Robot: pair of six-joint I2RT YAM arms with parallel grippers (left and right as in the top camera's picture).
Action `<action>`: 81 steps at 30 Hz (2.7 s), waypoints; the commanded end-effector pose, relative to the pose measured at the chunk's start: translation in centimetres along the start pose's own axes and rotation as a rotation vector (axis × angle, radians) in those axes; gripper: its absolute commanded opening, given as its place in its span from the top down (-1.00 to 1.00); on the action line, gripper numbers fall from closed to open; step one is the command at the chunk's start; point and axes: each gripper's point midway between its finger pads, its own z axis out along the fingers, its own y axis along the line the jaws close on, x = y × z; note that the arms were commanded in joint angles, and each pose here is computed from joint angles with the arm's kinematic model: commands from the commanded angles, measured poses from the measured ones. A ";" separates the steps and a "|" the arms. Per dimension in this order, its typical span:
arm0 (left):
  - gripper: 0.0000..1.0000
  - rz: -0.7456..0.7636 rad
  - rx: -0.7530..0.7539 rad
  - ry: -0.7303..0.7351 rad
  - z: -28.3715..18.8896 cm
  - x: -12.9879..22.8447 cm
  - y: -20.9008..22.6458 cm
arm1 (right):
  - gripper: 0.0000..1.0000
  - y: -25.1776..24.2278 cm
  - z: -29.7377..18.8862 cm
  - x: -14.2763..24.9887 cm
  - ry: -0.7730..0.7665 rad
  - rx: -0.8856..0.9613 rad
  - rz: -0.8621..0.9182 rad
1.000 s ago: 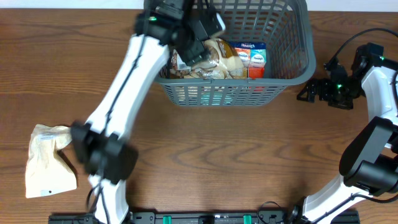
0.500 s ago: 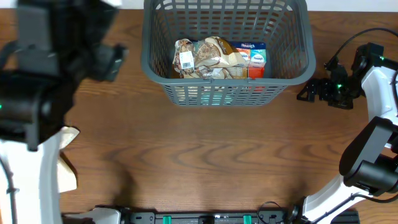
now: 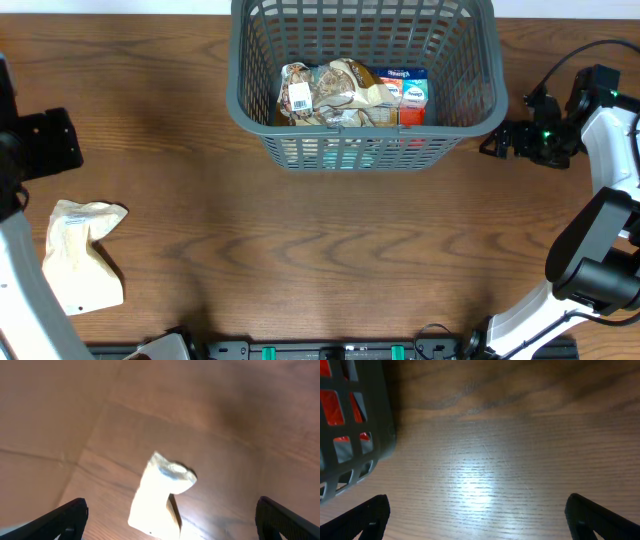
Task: Pack container
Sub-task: 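Carry the PanTree pouch with the left gripper into the basket and release, then move the left gripper to the plain beige pouch and grasp it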
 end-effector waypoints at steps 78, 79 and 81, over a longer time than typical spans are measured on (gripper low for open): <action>-0.97 0.174 0.184 0.546 16.7 21.2 -1.2 | -0.99 -0.4 -0.2 -2.5 -0.099 0.025 -0.056; -0.97 0.196 0.189 0.544 16.9 21.2 -1.0 | -0.99 -0.4 -0.2 -2.4 -0.097 0.027 -0.054; -0.97 0.199 0.182 0.526 17.4 20.9 -0.4 | -0.98 -0.4 -0.1 -2.3 -0.094 0.027 -0.054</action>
